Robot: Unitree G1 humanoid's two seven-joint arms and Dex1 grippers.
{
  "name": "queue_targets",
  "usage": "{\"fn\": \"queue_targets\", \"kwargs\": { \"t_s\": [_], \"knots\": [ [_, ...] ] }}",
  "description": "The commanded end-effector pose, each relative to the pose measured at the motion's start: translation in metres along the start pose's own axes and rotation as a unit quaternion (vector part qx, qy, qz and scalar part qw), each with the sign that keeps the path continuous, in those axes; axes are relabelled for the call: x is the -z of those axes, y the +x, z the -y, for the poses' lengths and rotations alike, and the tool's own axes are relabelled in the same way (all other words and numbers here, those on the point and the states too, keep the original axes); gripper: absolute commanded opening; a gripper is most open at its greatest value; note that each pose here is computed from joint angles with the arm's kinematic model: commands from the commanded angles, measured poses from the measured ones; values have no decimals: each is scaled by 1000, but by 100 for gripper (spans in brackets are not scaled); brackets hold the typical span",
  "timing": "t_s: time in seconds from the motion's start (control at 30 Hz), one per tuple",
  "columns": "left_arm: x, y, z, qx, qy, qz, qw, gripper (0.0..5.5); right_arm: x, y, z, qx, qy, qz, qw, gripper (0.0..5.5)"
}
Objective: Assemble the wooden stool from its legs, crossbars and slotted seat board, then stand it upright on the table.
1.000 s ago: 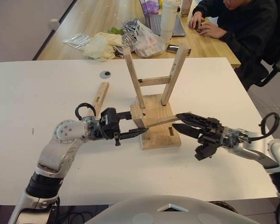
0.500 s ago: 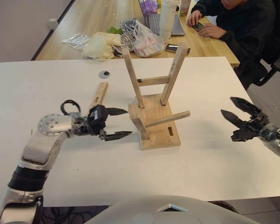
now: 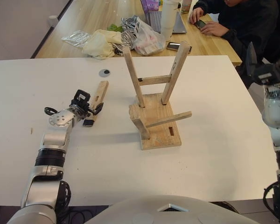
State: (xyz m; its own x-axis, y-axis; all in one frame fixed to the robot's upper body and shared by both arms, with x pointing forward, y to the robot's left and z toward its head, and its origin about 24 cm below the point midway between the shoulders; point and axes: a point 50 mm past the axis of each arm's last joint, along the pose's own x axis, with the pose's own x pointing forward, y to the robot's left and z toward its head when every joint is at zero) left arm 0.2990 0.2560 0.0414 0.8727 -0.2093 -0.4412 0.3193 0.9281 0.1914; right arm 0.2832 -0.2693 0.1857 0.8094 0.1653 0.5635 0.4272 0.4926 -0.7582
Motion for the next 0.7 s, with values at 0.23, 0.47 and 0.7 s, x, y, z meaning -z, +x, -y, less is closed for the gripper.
{"fn": "queue_targets", "kwargs": {
  "t_s": [0.23, 0.47, 0.7],
  "knots": [
    [19, -1, -2, 4, -114, -124, 986, 324, -18, 8, -7, -4, 36, -6, 999, 471],
    [17, -1, -2, 6, -102, -124, 987, 229, -24, 7, -7, 10, 36, 0, 999, 471],
    [-96, -6, -9, 66, -156, 264, 950, 201, -16, 16, -2, 32, 198, -49, 979, 471]
  ]
}}
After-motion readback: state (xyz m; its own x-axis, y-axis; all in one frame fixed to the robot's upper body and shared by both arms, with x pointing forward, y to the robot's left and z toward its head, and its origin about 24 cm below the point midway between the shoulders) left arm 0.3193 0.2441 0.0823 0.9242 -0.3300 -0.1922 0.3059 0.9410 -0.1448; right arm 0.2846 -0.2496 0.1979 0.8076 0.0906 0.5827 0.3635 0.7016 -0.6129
